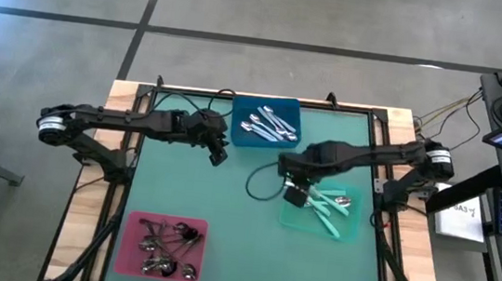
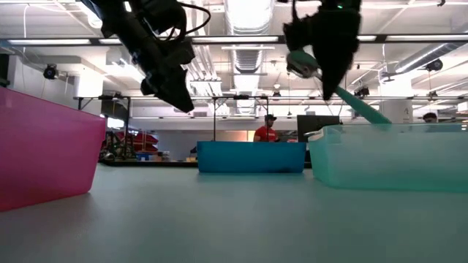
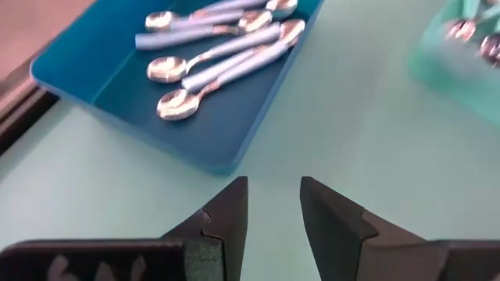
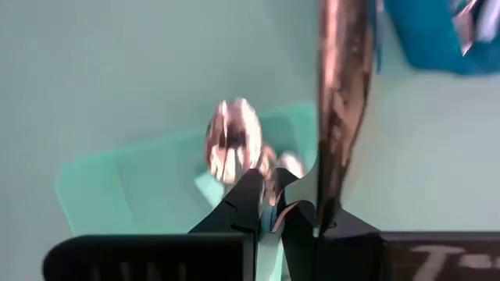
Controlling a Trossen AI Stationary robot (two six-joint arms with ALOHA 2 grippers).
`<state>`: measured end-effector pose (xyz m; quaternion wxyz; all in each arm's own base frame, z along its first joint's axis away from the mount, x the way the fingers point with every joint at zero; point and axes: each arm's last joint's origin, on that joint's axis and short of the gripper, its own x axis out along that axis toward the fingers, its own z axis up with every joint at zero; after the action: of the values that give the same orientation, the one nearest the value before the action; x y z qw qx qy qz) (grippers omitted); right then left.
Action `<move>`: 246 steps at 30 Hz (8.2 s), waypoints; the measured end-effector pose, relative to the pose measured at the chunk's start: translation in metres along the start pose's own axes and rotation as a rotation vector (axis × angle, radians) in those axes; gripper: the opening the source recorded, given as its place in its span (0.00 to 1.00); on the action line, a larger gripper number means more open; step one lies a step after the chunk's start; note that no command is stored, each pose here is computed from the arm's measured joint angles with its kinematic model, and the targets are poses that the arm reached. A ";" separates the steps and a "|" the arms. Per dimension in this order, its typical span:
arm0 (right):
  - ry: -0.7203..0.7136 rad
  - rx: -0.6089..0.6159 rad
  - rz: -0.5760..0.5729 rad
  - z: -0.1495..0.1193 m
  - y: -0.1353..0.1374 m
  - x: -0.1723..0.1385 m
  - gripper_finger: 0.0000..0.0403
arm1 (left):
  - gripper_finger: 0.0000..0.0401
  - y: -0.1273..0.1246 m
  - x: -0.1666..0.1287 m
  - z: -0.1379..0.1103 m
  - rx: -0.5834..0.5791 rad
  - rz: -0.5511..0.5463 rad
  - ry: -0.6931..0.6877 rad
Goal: Sort silverware by color (type)
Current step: Put the green spoon into the green bin, then return to Home Position
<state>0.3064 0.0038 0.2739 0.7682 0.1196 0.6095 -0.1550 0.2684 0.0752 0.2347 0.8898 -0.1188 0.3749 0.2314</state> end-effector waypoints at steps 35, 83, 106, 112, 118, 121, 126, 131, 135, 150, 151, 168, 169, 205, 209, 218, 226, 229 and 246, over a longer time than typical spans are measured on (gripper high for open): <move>-0.238 0.065 0.275 -0.139 -0.028 0.034 0.25 | 0.26 0.018 -0.093 -0.005 -0.080 0.036 -0.142; -1.124 0.058 0.401 -0.167 -0.045 0.082 0.18 | 0.26 0.047 -0.078 -0.159 -0.271 -0.290 -0.726; -1.097 0.045 0.372 -0.170 -0.046 0.087 0.20 | 0.26 0.045 -0.058 -0.173 -0.345 -0.352 -0.595; -1.095 0.045 0.372 -0.170 -0.046 0.088 0.19 | 0.26 0.045 -0.057 -0.174 -0.364 -0.350 -0.569; -1.095 0.045 0.372 -0.170 -0.046 0.088 0.19 | 0.26 0.045 -0.055 -0.175 -0.362 -0.341 -0.543; -1.095 0.046 0.372 -0.170 -0.046 0.088 0.20 | 0.26 0.044 -0.055 -0.175 -0.362 -0.338 -0.536; -1.094 0.046 0.372 -0.170 -0.046 0.088 0.21 | 0.26 0.044 -0.055 -0.175 -0.362 -0.339 -0.539; -1.094 0.046 0.373 -0.170 -0.046 0.088 0.21 | 0.26 0.045 -0.054 -0.175 -0.362 -0.336 -0.535; -1.090 0.044 0.370 -0.170 -0.046 0.088 0.20 | 0.26 0.046 -0.059 -0.173 -0.357 -0.262 -0.475; -1.077 0.041 0.364 -0.171 -0.046 0.090 0.20 | 0.26 0.053 -0.079 -0.162 -0.470 -0.048 -0.453; -1.077 0.041 0.364 -0.171 -0.046 0.090 0.21 | 0.26 0.053 -0.079 -0.162 -0.474 -0.049 -0.452; -1.078 0.041 0.364 -0.171 -0.046 0.090 0.18 | 0.24 0.049 -0.082 -0.155 -0.334 -0.141 -0.547; -1.078 0.041 0.364 -0.171 -0.046 0.090 0.18 | 0.24 0.049 -0.081 -0.155 -0.334 -0.139 -0.542; -1.075 0.041 0.363 -0.171 -0.046 0.090 0.21 | 0.25 0.050 -0.082 -0.166 -0.464 -0.362 -0.866; -1.077 0.041 0.364 -0.171 -0.046 0.090 0.20 | 0.25 0.050 -0.081 -0.166 -0.464 -0.360 -0.861; -1.077 0.041 0.364 -0.171 -0.046 0.090 0.18 | 0.25 0.050 -0.081 -0.166 -0.463 -0.359 -0.857; -1.105 0.048 0.379 -0.175 -0.049 0.088 0.21 | 0.24 0.049 -0.080 -0.166 -0.463 -0.356 -0.850; -1.110 0.050 0.380 -0.181 -0.052 0.090 0.21 | 0.24 0.049 -0.080 -0.166 -0.462 -0.354 -0.847; -1.237 0.084 0.445 -0.191 -0.062 0.067 0.20 | 0.24 0.049 -0.080 -0.166 -0.462 -0.354 -0.847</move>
<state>0.1245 0.0118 0.1650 0.9852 0.1614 0.0099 -0.0562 0.0934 0.0283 0.1762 0.9397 -0.2699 -0.1053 0.1817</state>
